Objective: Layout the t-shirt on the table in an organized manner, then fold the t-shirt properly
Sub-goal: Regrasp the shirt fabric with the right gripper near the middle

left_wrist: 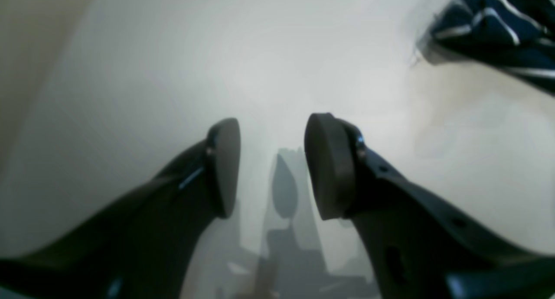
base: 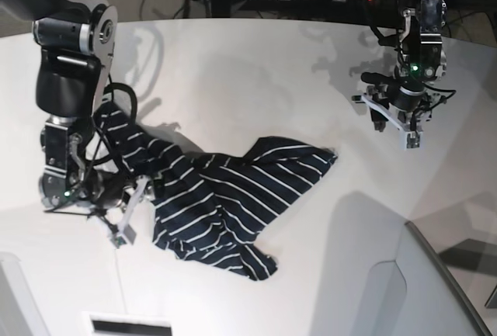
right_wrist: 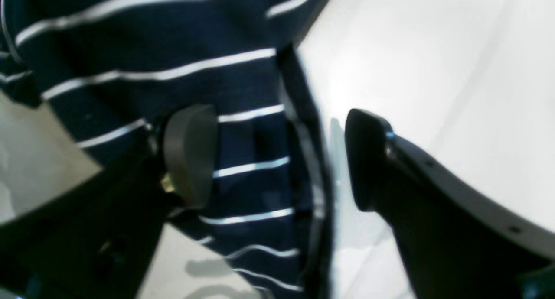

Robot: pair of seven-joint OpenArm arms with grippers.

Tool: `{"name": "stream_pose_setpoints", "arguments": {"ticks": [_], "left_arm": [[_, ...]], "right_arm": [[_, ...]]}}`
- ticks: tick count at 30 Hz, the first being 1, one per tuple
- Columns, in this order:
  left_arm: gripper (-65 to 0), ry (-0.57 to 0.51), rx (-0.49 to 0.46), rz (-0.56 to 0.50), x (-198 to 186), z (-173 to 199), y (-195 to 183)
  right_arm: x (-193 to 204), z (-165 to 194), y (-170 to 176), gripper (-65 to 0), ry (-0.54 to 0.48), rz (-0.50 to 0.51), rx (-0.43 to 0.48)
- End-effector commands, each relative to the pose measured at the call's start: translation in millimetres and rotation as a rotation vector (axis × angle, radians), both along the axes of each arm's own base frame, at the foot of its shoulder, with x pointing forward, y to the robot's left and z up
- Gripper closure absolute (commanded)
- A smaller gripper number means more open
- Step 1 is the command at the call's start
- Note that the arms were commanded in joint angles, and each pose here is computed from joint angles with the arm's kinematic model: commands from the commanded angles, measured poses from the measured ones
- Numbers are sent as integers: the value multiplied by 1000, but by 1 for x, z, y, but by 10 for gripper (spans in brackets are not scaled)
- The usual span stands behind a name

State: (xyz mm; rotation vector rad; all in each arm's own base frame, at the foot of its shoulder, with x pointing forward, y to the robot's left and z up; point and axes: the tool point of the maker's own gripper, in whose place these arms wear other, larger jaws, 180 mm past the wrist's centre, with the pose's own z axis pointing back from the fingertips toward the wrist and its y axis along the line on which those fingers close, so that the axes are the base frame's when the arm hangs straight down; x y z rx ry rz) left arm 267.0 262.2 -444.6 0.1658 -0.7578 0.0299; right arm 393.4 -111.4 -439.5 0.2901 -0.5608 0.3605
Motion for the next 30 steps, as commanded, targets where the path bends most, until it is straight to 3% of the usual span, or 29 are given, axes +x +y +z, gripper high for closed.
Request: {"name": "stream_pose_setpoints", "arguments": {"ticks": [1,8,11,15,21,23,28,30], "left_arm": [[-268,-45,10,-3,9,11,4],[-268,-56,6,-1,14,14,2],[-268,-56,6,-1,14,14,2],[-268,-56,12,-3,14,14,4],[-268,-56,12,-3,14,14,4],[-268,-57,8,-3,15,14,2],[-268,-60,4,-8,17,14,-1],[-268,-57,4,-8,16,14,-1]], "right_arm": [[20,21,8,-365,-69,5,32],[12,17,39,0,-35,35,71],[8,17,46,-9,-11,48,67],[2,30,43,-3,-53,47,28],[-1,51,61,-14,-133,139,-40],[6,58,63,-83,-151,142,-40],[24,60,72,-425,-163,145,5],[30,56,77,-497,-168,144,39]]}}
